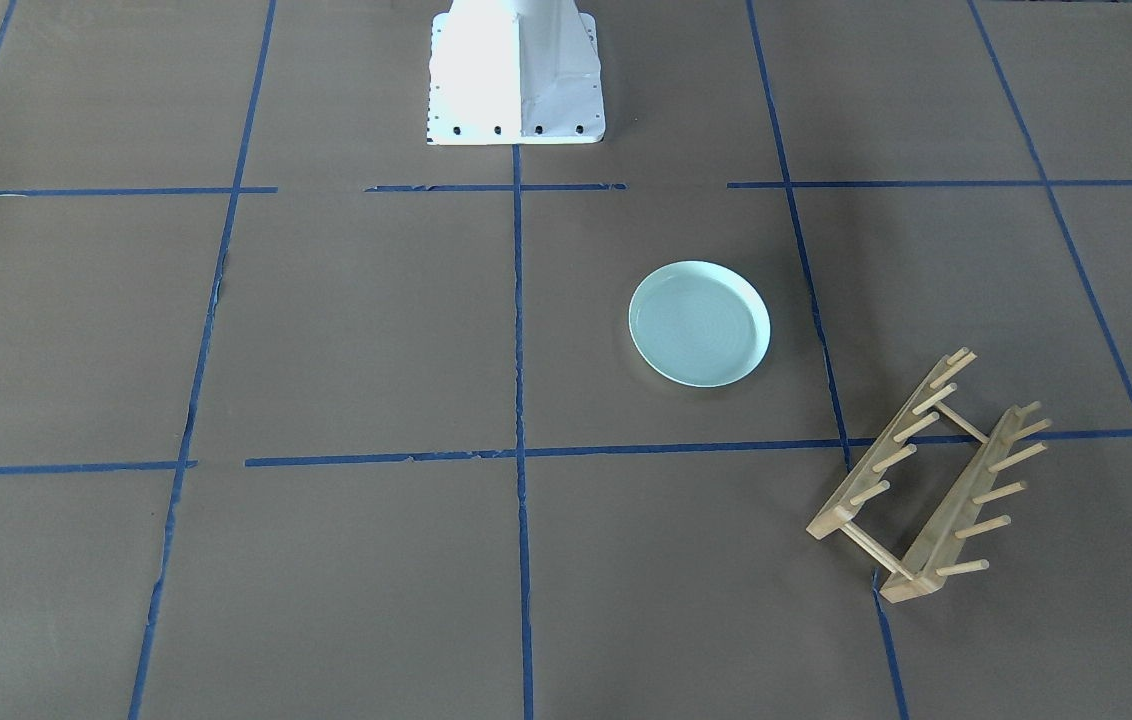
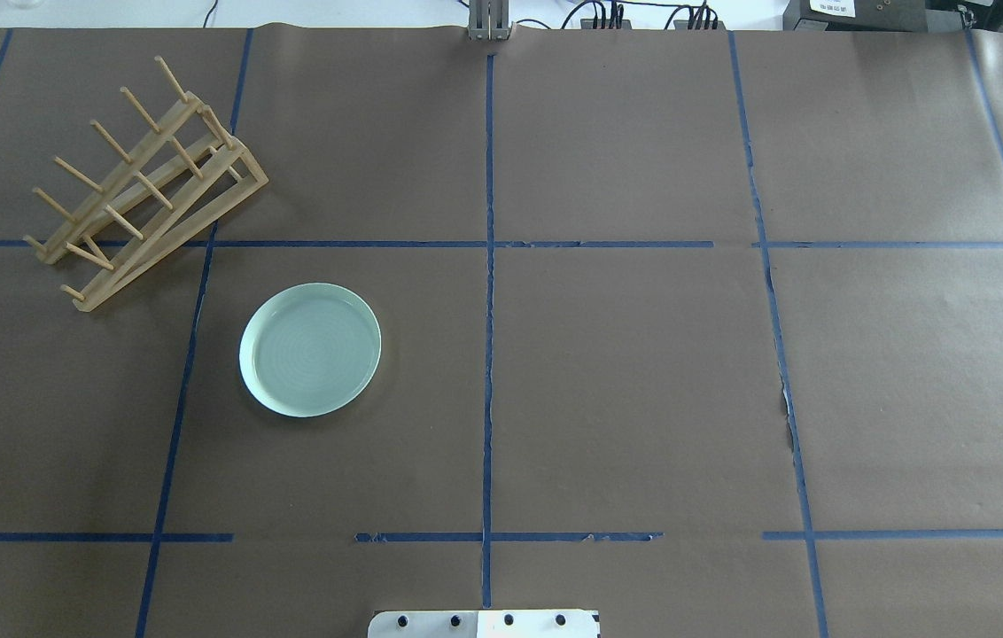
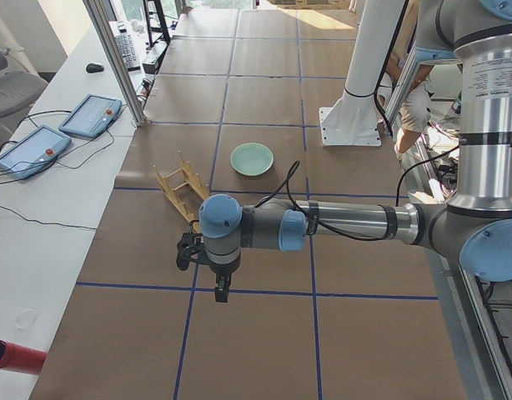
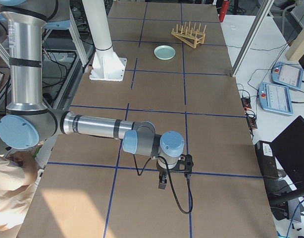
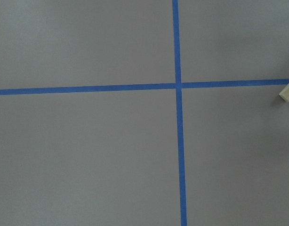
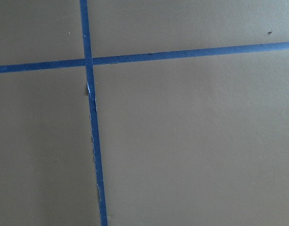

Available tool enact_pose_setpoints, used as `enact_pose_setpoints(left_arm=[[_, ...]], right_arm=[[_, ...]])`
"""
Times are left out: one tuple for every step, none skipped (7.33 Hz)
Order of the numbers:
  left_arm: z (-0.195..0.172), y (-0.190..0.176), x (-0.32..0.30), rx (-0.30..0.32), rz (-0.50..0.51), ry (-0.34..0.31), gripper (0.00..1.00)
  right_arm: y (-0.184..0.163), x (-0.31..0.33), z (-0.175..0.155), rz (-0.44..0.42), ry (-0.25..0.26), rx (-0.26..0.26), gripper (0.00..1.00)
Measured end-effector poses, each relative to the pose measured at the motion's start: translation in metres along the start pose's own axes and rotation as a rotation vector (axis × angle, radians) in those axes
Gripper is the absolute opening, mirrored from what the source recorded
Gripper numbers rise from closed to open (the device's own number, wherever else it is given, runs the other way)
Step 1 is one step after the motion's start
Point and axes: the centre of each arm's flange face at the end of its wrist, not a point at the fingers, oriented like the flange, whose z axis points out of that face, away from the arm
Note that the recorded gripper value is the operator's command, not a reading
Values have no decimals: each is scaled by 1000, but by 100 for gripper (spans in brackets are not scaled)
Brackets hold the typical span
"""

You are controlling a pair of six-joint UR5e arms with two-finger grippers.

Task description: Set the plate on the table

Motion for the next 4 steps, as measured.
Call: enact_pose_setpoints(left_arm=[[-1,-1,1,2,2,-2,100],[-1,-2,2,3,5,-1,100],[-3,-2,4,6,10,2,100],[-5,-3,6,8,13,3,100]], right_arm=[[0,0,0,0,0,0,100],[0,0,0,0,0,0,100],[0,0,0,0,0,0,100],[0,0,0,0,0,0,100]])
